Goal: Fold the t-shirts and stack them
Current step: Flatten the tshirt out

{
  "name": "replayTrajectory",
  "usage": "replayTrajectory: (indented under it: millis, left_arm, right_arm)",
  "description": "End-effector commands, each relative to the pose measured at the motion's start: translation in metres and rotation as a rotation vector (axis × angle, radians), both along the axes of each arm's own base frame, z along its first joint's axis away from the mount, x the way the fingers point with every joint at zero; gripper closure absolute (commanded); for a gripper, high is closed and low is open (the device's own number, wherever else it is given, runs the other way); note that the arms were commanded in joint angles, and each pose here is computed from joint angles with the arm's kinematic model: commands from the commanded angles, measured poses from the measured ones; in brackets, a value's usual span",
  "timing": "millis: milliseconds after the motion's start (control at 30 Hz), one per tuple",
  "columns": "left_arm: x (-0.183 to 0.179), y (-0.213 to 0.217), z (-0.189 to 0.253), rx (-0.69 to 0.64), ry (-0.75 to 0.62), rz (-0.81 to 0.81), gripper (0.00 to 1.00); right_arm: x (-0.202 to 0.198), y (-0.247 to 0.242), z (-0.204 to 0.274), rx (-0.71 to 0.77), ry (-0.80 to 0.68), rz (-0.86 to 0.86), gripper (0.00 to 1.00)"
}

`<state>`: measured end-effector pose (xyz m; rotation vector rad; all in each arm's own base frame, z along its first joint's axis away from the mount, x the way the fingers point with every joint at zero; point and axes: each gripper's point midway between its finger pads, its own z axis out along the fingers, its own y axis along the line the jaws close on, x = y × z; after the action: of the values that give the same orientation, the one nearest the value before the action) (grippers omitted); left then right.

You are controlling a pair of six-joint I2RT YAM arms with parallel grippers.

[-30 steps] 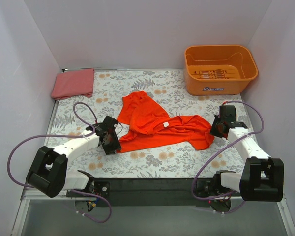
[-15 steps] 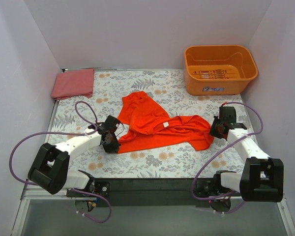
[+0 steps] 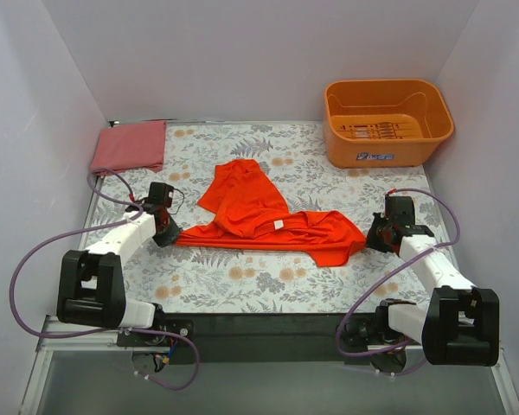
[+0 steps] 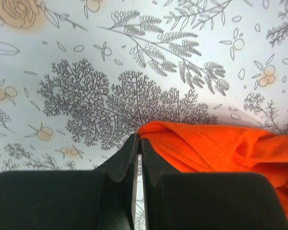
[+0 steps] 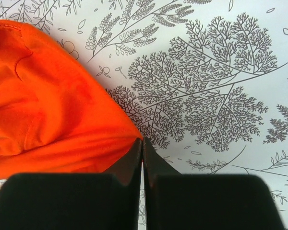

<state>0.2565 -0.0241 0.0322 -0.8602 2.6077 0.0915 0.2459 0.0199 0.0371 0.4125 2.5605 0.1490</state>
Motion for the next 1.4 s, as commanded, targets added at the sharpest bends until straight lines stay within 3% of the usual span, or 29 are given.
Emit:
replayTrajectory:
  millis: [0, 133, 267, 400, 567, 733, 900, 1367]
  left_arm:
    - [0.018, 0.021, 0.007, 0.082, -0.056, 0.0, 1.0]
    - [0.02, 0.009, -0.004, 0.019, -0.086, -0.029, 1.0]
    - [0.023, 0.005, -0.002, 0.001, -0.099, -0.062, 1.0]
    - [0.025, 0.002, 0.004, -0.012, -0.126, -0.079, 1.0]
    - [0.027, -0.001, 0.01, -0.022, -0.148, -0.097, 1.0]
    - [0.025, -0.003, 0.01, -0.034, -0.148, -0.109, 1.0]
    - [0.027, -0.003, 0.014, -0.037, -0.165, -0.108, 1.0]
    - [0.027, -0.006, 0.017, -0.046, -0.177, -0.119, 1.0]
  right_arm:
    - [-0.002, -0.003, 0.004, -0.013, -0.013, -0.006, 0.97]
    - [-0.019, -0.005, -0.007, -0.017, 0.059, -0.019, 0.95]
    - [-0.032, -0.01, -0.009, -0.037, 0.106, -0.052, 0.86]
    - [-0.03, -0.011, 0.009, -0.046, 0.04, -0.042, 0.66]
    - [-0.03, 0.003, 0.029, 0.005, -0.01, 0.06, 0.63]
    - [-0.049, 0.007, 0.014, 0.024, 0.077, 0.069, 0.58]
    - [-0.05, 0.007, 0.008, 0.028, 0.142, 0.056, 0.43]
    - [-0.059, 0.021, -0.012, -0.091, 0.238, 0.088, 0.47]
